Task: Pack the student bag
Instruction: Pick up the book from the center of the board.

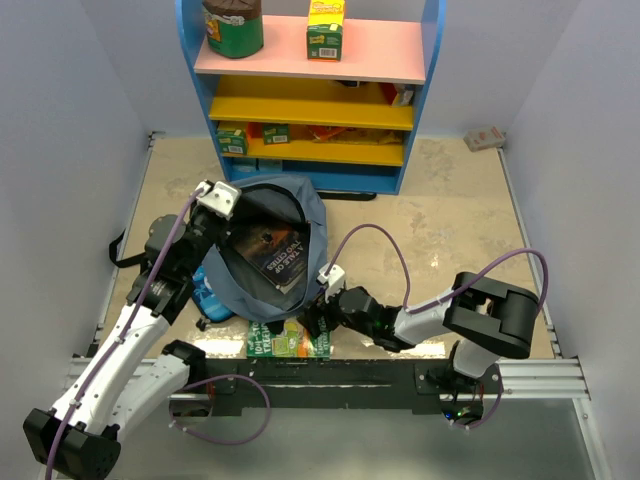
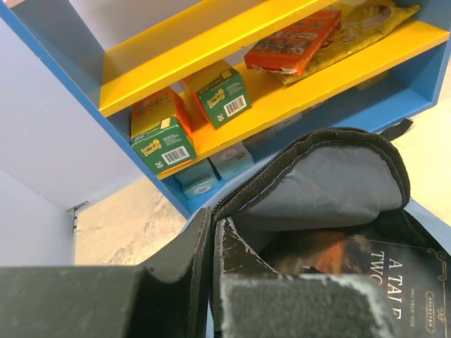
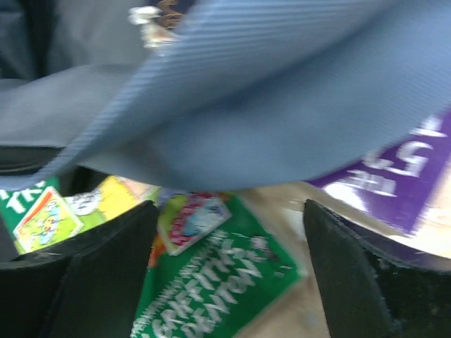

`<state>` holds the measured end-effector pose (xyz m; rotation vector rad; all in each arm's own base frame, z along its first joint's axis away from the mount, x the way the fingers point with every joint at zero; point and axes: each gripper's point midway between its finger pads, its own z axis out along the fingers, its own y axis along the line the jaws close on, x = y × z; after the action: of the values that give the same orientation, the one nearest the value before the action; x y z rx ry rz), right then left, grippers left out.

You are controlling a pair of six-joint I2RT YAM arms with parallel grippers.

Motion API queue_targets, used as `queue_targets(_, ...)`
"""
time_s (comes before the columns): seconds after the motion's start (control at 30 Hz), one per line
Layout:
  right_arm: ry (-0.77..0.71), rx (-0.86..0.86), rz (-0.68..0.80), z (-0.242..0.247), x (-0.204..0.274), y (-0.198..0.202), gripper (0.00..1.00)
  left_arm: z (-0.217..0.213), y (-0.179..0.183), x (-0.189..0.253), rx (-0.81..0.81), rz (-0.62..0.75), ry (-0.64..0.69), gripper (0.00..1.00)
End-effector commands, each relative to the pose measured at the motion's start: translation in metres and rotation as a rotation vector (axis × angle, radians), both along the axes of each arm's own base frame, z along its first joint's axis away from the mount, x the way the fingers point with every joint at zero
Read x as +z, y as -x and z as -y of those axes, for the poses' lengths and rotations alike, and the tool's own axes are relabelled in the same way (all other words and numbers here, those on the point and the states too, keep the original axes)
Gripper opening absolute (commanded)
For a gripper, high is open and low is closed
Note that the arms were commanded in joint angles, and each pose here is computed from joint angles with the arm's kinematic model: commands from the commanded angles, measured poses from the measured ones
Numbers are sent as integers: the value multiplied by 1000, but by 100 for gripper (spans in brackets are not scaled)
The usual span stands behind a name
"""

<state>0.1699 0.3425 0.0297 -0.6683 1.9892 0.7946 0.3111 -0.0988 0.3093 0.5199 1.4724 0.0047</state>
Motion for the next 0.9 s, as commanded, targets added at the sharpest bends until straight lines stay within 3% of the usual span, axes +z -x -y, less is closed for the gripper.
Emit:
queue_targets(0.0, 42, 60, 33, -11, -7, 14, 83, -1, 4, 48, -13, 121, 58, 4)
queue_targets(0.1, 76, 66, 9, -9, -19, 25, 59, -1, 4, 48, -13, 119, 58, 4)
queue_targets(0.13, 80, 76, 4, -10, -21, 31, 42, -1, 5, 48, -14, 120, 56, 4)
queue_targets(0.3, 189, 59, -36, -10, -41, 50, 11, 3, 5, 52, -36, 121, 57, 4)
queue_targets(0.33, 197, 67, -44, -11, -43, 57, 0, 4, 5, 52, -40, 121, 58, 4)
queue_targets(0.43, 206, 53, -84, -12, -44, 68, 0, 5, 6, 55, -44, 124, 59, 5)
queue_targets(0.57, 116, 49, -80, -20, 0, 73, 0, 5, 6, 51, -47, 113, 56, 5)
queue_targets(0.67, -75, 97, -53, -26, 84, 79, 0, 6, 6, 50, -53, 111, 53, 5)
queue_targets(0.7, -184, 117, -22, -24, 134, 81, 0, 7, 7, 50, -56, 112, 55, 5)
queue_targets(0.87, -410, 171, 82, -11, 266, 86, 0, 11, 8, 52, -81, 114, 69, 5)
